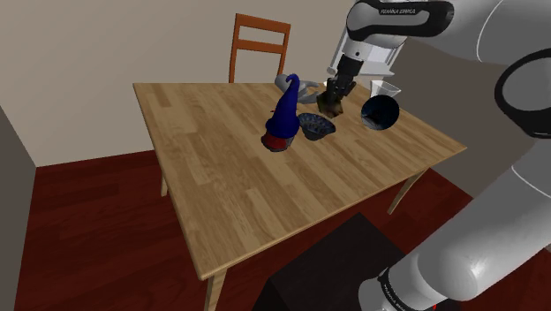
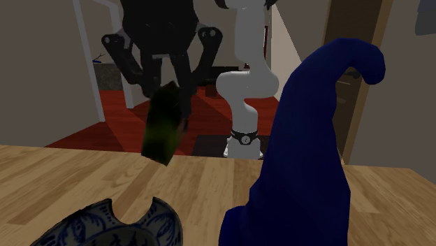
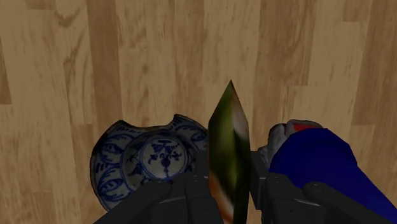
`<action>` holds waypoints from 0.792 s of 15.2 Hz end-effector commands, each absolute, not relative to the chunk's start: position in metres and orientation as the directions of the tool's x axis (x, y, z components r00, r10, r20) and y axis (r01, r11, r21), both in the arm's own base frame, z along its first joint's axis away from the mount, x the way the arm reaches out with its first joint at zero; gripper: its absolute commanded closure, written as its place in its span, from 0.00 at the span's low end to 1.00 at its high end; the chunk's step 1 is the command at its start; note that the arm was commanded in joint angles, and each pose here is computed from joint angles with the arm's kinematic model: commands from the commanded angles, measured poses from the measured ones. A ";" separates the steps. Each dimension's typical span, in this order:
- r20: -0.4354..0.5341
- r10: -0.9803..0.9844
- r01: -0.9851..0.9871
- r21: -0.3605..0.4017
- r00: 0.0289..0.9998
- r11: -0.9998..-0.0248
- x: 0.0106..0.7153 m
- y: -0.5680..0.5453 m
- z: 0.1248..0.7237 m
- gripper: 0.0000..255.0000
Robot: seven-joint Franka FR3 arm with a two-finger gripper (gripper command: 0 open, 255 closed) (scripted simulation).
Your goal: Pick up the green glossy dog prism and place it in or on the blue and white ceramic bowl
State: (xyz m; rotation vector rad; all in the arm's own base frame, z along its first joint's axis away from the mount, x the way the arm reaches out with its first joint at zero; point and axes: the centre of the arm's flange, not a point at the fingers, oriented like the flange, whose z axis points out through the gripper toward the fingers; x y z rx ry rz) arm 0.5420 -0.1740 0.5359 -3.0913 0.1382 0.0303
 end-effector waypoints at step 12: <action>-0.022 -0.087 -0.088 -0.045 0.996 -0.995 0.605 -0.246 0.507 1.00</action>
